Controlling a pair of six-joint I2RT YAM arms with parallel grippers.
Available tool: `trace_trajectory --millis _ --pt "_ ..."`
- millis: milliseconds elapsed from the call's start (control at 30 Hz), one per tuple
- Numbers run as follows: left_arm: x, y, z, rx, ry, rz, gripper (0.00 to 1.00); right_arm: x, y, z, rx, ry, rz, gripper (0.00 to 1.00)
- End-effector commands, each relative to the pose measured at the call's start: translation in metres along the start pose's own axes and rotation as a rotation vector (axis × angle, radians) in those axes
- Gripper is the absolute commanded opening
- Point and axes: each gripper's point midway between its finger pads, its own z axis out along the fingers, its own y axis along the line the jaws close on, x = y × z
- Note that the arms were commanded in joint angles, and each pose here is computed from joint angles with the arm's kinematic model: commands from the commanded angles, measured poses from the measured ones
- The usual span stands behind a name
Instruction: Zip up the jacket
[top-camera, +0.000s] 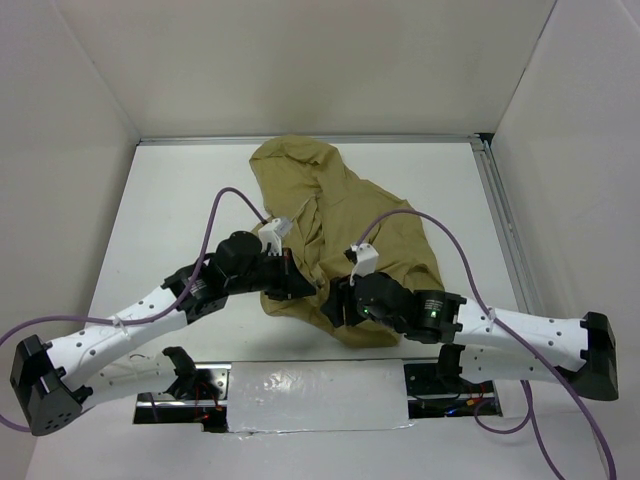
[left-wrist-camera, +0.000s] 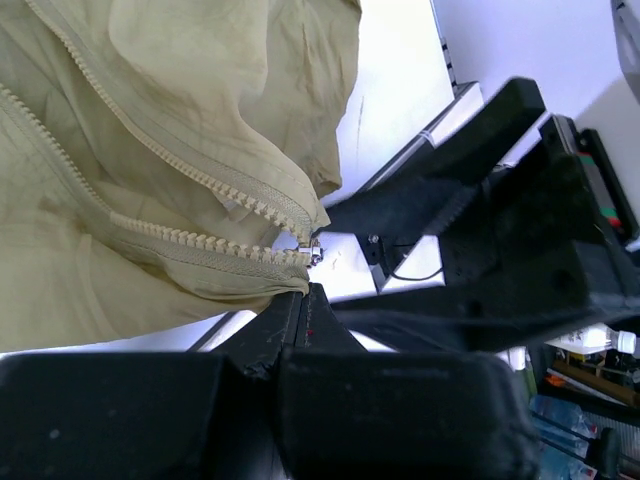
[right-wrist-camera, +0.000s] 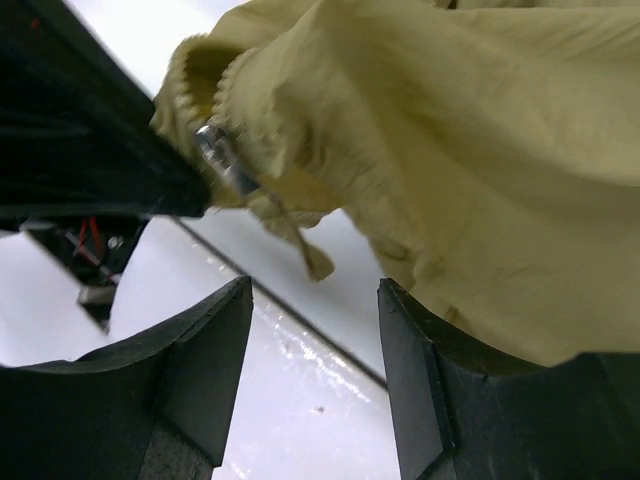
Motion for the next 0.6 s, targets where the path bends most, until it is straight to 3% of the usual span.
trace_trajectory --millis 0,133,333,400,500,567 --pt "-0.007 -0.018 -0.008 0.065 -0.018 -0.005 0.00 -0.025 -0.002 0.007 0.038 -0.118 0.006 0.60" --pt "-0.007 -0.020 -0.007 0.078 -0.013 -0.003 0.00 -0.027 0.009 0.015 -0.022 -0.113 -0.019 0.59" --pt "-0.006 -0.013 -0.003 0.043 -0.009 -0.031 0.00 -0.022 0.025 0.021 -0.099 -0.065 -0.042 0.38" --pt "-0.005 -0.015 -0.003 0.048 -0.003 -0.029 0.00 -0.023 0.030 0.020 -0.128 -0.068 -0.032 0.35" --pt "-0.004 -0.014 -0.004 0.052 -0.003 -0.020 0.00 -0.024 0.034 0.017 -0.155 -0.063 -0.014 0.04" --pt "-0.004 -0.013 -0.004 0.047 -0.005 -0.010 0.00 -0.031 0.036 0.011 -0.173 -0.076 0.002 0.00"
